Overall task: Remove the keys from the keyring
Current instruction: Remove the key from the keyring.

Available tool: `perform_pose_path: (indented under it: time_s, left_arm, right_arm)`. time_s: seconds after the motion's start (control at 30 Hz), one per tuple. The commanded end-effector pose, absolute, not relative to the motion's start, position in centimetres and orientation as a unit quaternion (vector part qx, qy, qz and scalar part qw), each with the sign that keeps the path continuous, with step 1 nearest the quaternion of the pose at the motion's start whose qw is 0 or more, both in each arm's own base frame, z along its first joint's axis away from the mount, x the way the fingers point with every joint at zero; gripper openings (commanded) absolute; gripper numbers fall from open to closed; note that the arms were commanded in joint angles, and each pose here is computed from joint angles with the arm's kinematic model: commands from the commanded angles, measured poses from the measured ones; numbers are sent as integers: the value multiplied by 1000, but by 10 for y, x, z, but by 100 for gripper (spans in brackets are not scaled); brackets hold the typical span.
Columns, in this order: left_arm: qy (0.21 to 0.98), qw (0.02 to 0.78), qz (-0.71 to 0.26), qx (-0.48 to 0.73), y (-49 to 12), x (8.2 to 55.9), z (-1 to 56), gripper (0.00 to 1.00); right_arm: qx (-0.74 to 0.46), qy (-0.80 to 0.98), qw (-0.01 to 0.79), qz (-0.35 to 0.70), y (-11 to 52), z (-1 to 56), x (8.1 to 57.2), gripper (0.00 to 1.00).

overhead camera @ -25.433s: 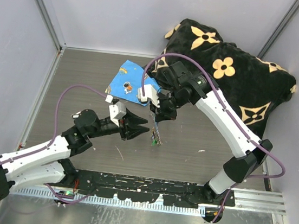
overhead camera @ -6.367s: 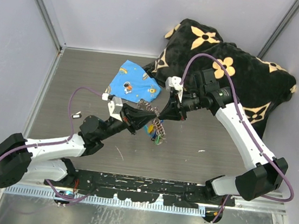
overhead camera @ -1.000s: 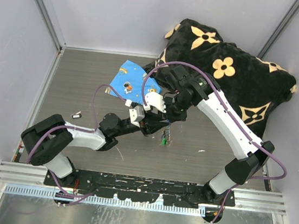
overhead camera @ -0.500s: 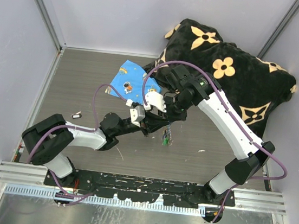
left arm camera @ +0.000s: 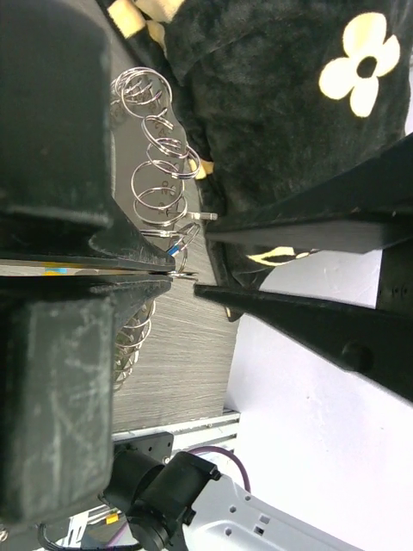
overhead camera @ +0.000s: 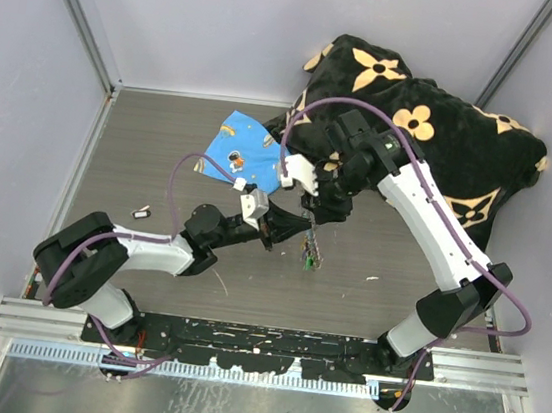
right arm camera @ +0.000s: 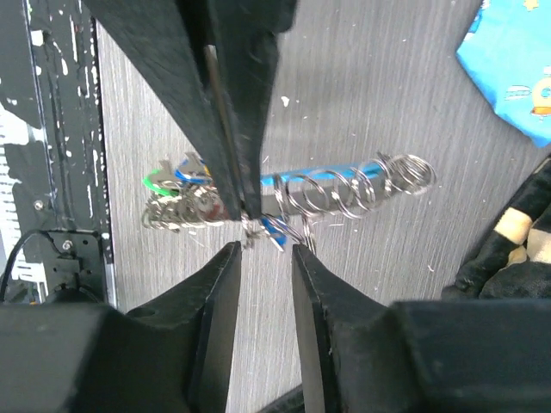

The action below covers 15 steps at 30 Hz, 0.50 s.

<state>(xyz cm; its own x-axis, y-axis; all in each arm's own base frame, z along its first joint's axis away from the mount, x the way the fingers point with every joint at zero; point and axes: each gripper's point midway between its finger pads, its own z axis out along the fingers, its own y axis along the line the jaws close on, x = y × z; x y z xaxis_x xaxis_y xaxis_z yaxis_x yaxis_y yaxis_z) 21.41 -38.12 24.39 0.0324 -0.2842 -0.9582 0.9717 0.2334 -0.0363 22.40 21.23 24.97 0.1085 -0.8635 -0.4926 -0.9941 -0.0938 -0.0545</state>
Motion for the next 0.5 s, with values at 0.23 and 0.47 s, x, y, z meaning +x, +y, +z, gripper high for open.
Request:
perform_pose_path:
  time_s: [0.23,0.47]
  left_arm:
    - [430,668,-523,307,-359,207,309,0]
    - [419,675,-535,287,-350,203,326,0]
  right_arm:
    - [-656,601,313,331,216,300,225,47]
    - [-615,557,377,411,217,323,222,48]
